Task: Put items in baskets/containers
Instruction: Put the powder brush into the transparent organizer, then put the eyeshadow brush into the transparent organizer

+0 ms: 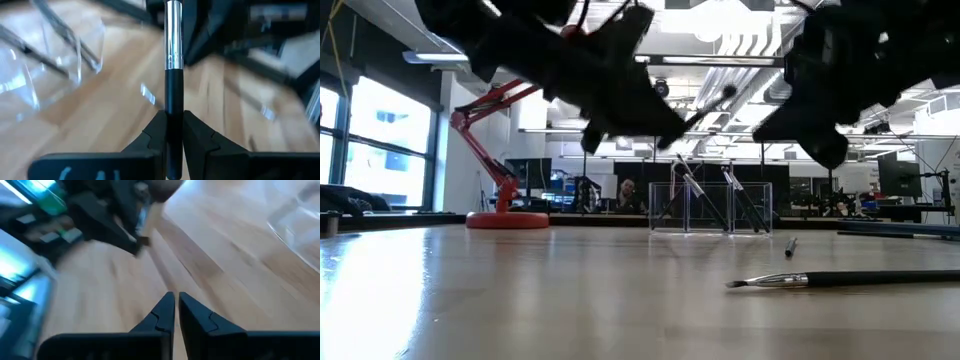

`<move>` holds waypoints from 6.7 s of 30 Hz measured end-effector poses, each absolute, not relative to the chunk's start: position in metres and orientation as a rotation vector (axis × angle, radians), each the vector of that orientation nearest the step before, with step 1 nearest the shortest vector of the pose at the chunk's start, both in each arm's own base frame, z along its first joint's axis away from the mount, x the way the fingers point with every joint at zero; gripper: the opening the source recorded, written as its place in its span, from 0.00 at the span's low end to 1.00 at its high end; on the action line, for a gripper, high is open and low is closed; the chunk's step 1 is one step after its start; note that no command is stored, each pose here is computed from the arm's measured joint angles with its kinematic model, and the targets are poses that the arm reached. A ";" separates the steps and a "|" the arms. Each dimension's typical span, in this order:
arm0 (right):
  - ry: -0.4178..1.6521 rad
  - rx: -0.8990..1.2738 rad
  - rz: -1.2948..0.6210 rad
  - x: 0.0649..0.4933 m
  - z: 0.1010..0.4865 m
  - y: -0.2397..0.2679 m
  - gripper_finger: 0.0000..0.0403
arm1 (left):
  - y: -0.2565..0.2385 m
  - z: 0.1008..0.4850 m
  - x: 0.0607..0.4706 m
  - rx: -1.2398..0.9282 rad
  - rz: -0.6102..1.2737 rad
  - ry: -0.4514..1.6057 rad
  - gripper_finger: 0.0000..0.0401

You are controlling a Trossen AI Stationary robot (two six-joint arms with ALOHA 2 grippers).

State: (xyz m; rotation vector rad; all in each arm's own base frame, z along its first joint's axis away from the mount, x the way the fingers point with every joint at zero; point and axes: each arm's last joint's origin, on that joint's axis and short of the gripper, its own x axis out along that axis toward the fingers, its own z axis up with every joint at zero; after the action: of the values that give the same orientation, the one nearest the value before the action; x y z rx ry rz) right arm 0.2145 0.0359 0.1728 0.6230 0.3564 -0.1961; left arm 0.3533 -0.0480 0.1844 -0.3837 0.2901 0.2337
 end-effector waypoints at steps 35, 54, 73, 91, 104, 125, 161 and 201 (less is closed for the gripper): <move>-0.150 0.482 -0.134 0.229 0.267 0.008 0.34 | -0.038 0.282 0.368 -0.359 0.230 -0.016 0.08; -0.237 0.472 -0.158 0.213 0.284 0.006 0.34 | -0.023 0.288 0.369 -0.446 0.250 -0.087 0.08; -0.209 0.390 -0.147 0.217 0.280 0.007 0.18 | -0.029 0.288 0.399 -0.447 0.180 -0.012 0.08; -0.148 0.396 -0.096 0.218 0.275 0.009 0.09 | -0.017 0.287 0.401 -0.484 0.050 0.027 0.45; -0.127 0.403 -0.081 0.218 0.273 0.009 0.09 | -0.006 0.288 0.403 -0.508 0.058 0.093 0.46; -0.115 0.395 -0.072 0.219 0.272 0.010 0.10 | -0.001 0.308 0.417 -0.426 0.080 0.200 0.31; 0.141 0.374 -0.344 0.165 0.266 -0.002 0.18 | 0.049 0.246 0.370 -0.334 0.289 0.160 0.11; 0.085 0.355 -0.710 0.168 0.261 -0.029 0.18 | 0.115 0.203 0.365 -0.214 0.314 0.040 0.43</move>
State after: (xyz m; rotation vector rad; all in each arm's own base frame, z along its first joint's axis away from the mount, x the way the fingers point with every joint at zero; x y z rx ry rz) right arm 0.1682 -0.0291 0.2610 0.3548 0.0846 -0.7097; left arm 0.3646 0.1149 0.2029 -0.2142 0.0404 0.3140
